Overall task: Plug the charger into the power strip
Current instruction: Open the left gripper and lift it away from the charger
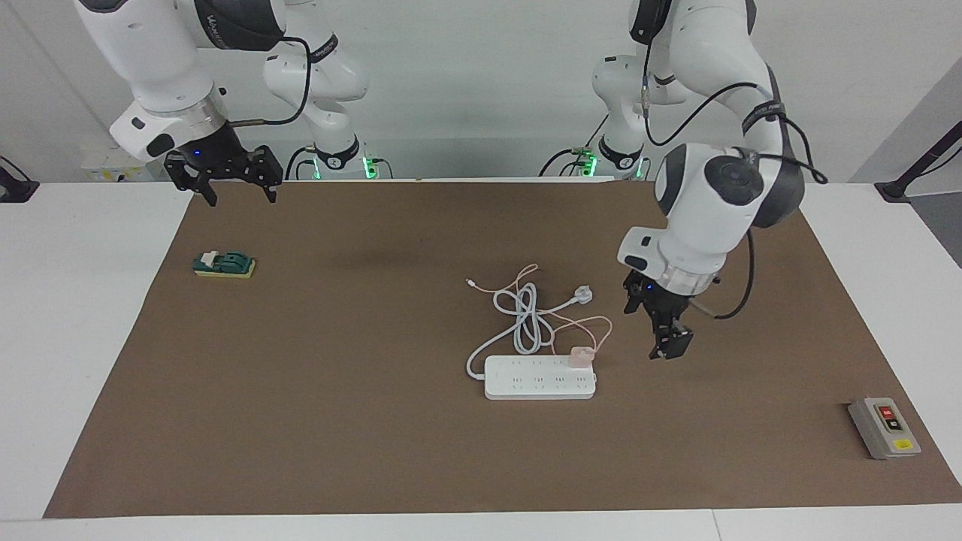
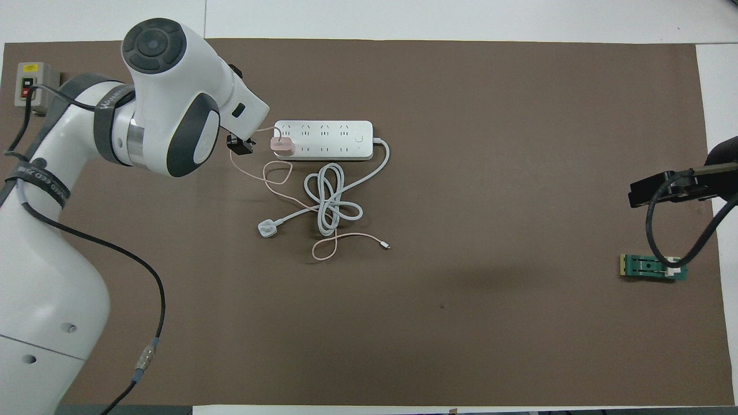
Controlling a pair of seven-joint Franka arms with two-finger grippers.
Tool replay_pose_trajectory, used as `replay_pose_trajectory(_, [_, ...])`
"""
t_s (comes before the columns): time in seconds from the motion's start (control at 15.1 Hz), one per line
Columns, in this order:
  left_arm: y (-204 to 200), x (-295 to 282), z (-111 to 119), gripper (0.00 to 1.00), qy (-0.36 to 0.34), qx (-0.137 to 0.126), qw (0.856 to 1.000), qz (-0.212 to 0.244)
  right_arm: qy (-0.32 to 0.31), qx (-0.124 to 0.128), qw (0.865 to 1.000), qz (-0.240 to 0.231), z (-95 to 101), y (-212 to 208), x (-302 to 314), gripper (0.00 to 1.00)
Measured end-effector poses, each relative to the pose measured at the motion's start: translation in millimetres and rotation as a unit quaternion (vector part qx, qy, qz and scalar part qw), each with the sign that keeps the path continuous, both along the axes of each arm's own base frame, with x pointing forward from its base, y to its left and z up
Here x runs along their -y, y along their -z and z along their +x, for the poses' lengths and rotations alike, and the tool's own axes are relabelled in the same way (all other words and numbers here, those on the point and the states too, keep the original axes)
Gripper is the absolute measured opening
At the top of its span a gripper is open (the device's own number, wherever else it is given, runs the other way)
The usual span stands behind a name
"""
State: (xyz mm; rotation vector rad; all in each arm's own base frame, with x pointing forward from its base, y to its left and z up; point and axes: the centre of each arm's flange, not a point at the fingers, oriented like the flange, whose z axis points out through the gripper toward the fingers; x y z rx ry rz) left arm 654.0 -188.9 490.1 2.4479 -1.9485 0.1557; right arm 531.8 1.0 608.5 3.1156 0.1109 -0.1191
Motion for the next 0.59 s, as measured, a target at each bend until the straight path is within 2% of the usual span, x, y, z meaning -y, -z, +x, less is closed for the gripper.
replay_pose_trajectory(0.2, [-51, -35, -23, 1.0, -0.116, -0.028, 0.993, -0.002, 0.0, 0.0, 1.0, 0.0, 0.0, 0, 0, 1.0])
replay_pose_trajectory(0.4, [-90, -68, -48, 1.0, -0.241, -0.053, 0.969, 0.005, 0.0, 0.0, 1.0, 0.0, 0.0, 0, 0, 1.0])
replay_pose_trajectory(0.46, [-102, -82, -55, 1.0, -0.294, -0.058, 0.954, 0.006, 0.0, 0.0, 1.0, 0.0, 0.0, 0, 0, 1.0])
replay_pose_trajectory(0.59, [-123, -110, -71, 1.0, -0.415, -0.072, 0.907, 0.009, 0.0, 0.0, 1.0, 0.0, 0.0, 0, 0, 1.0])
